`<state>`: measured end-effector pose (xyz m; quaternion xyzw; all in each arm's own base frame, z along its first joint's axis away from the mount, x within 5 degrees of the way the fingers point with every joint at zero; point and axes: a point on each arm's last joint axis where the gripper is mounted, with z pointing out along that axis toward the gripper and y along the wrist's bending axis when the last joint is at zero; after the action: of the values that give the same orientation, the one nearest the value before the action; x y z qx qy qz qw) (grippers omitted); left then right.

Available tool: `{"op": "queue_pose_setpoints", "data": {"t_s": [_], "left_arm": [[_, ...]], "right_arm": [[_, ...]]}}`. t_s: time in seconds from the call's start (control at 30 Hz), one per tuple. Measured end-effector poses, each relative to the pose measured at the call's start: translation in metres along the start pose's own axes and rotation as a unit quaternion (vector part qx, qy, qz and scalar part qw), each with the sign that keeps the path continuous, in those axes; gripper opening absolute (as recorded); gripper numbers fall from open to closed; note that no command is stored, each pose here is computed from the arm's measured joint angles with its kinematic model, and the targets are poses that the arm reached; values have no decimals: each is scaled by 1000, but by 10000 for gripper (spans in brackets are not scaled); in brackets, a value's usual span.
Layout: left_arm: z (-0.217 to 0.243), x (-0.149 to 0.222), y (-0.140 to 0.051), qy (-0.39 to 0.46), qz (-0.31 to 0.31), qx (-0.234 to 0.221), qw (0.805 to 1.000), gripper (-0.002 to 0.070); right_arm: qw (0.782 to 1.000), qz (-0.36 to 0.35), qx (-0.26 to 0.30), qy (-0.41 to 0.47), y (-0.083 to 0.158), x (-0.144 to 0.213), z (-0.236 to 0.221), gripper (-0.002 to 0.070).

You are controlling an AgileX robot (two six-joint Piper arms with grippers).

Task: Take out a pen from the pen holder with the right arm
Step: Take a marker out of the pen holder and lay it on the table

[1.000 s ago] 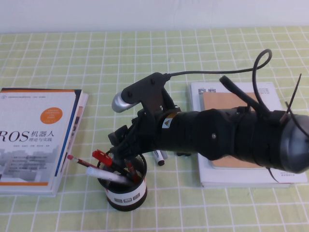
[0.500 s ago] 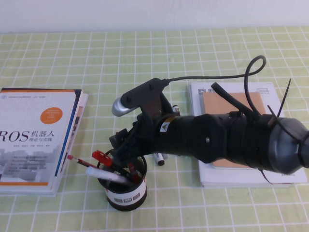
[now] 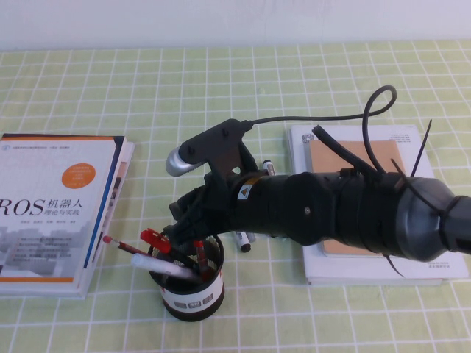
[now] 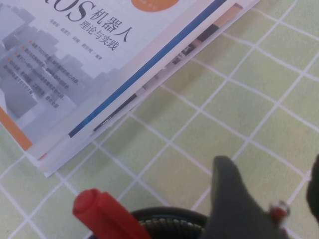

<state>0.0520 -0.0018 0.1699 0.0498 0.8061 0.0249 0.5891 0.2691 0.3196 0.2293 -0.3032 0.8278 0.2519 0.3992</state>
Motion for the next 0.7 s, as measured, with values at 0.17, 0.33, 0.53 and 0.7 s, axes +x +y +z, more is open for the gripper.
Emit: {"op": "queue_pose_setpoints", "data": {"t_s": [0.17,0.33,0.53,0.7], "left_arm": [[0,0,0,0,0,0,1000,-6],[0,0,0,0,0,0,1000,-6],[0,0,0,0,0,0,1000,-6],[0,0,0,0,0,0,1000,-6]], "right_arm": [[1000,0,0,0,0,0,0,158],[1000,1,-2,3,0,0,-1,58],[1000,-13,-6,-20,4,-14,-18,27],[999,-24,-12,-39,8,-26,-37,27]]}}
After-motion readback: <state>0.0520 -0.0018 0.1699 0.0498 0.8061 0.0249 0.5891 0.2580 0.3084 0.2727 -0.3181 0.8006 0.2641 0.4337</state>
